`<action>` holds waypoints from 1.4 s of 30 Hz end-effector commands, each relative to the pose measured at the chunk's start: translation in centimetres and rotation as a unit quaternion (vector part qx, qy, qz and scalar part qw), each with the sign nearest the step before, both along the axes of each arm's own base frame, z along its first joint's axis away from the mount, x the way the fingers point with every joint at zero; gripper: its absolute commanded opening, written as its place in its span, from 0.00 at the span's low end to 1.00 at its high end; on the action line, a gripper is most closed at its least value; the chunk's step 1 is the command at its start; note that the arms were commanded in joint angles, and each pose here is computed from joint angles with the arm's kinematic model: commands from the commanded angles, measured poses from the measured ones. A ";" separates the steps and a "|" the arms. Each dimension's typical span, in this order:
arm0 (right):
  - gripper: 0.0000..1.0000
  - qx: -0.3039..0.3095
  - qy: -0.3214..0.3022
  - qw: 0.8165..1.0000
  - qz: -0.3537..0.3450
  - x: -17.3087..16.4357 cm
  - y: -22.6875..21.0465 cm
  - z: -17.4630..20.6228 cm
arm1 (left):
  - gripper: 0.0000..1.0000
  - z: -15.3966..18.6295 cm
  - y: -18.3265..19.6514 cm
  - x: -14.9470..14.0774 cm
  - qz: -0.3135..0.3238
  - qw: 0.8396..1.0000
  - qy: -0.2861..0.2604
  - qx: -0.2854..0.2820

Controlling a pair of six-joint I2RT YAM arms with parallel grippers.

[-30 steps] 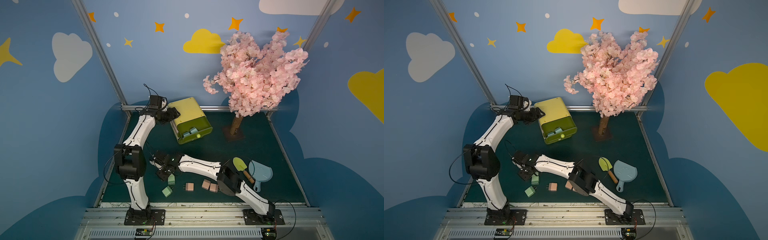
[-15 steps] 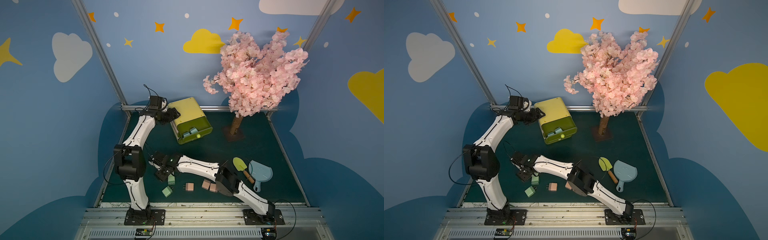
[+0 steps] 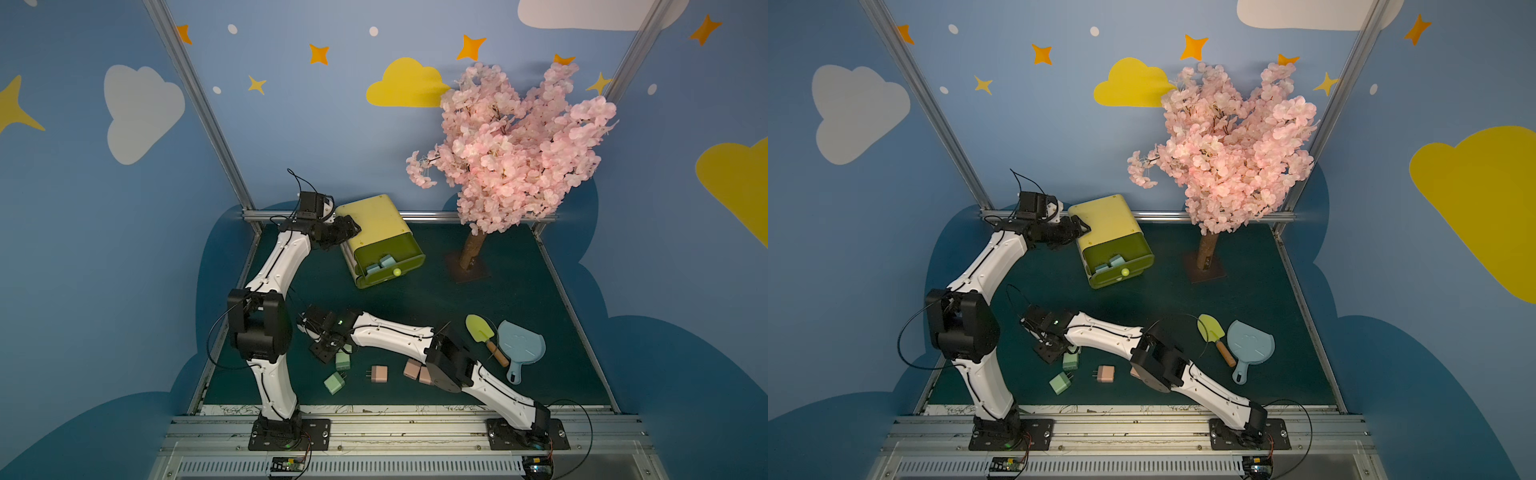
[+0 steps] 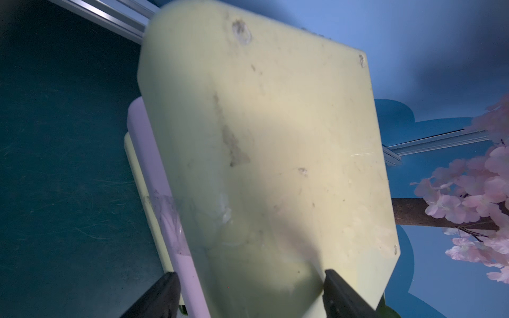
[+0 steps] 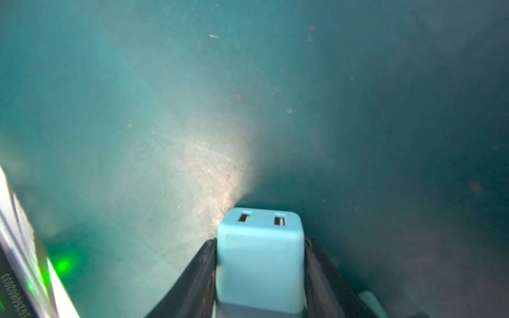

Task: Place the plugs into the drawer by color
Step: Pick up the plug from the center of the board, then place the plug in the drawer.

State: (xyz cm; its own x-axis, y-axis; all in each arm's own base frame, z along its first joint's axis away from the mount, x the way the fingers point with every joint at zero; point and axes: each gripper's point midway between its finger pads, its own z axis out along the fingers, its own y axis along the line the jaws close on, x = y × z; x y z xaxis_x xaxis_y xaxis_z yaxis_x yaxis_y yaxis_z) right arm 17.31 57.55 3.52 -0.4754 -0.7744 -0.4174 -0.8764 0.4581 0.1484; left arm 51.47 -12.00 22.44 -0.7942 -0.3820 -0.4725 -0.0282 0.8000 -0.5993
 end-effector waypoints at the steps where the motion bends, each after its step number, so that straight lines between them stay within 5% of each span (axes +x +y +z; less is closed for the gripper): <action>1: 0.48 0.002 -0.013 1.000 0.005 -0.2 -0.3 2.0 | 0.83 1.4 0.3 -0.7 0.000 1.000 -0.013 0.001; 13: 0.44 0.088 -0.132 0.984 -0.084 5.0 -5.5 18.2 | 0.83 2.2 -0.4 -0.4 -0.004 1.000 -0.024 0.010; 21: 0.44 0.102 -0.240 0.952 -0.162 14.2 -14.4 26.0 | 0.82 2.9 -0.6 0.0 -0.002 0.999 -0.031 0.018; 30: 0.44 0.071 -0.288 0.927 -0.230 23.7 -20.7 26.6 | 0.82 2.1 -0.8 0.4 -0.003 0.999 -0.022 0.029; 42: 0.44 0.020 -0.270 0.928 -0.257 28.4 -22.4 21.5 | 0.83 1.3 -0.8 1.0 -0.003 0.999 -0.017 0.036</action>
State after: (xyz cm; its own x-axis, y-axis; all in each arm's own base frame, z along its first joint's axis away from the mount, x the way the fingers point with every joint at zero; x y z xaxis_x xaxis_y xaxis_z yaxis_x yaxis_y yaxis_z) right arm 44.83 35.24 23.68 -0.5039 -0.5073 -0.6991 -0.5149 0.8263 -0.2284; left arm 52.16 -12.75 24.15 -0.7727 -0.3562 -0.5255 -0.0068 0.8324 -0.5542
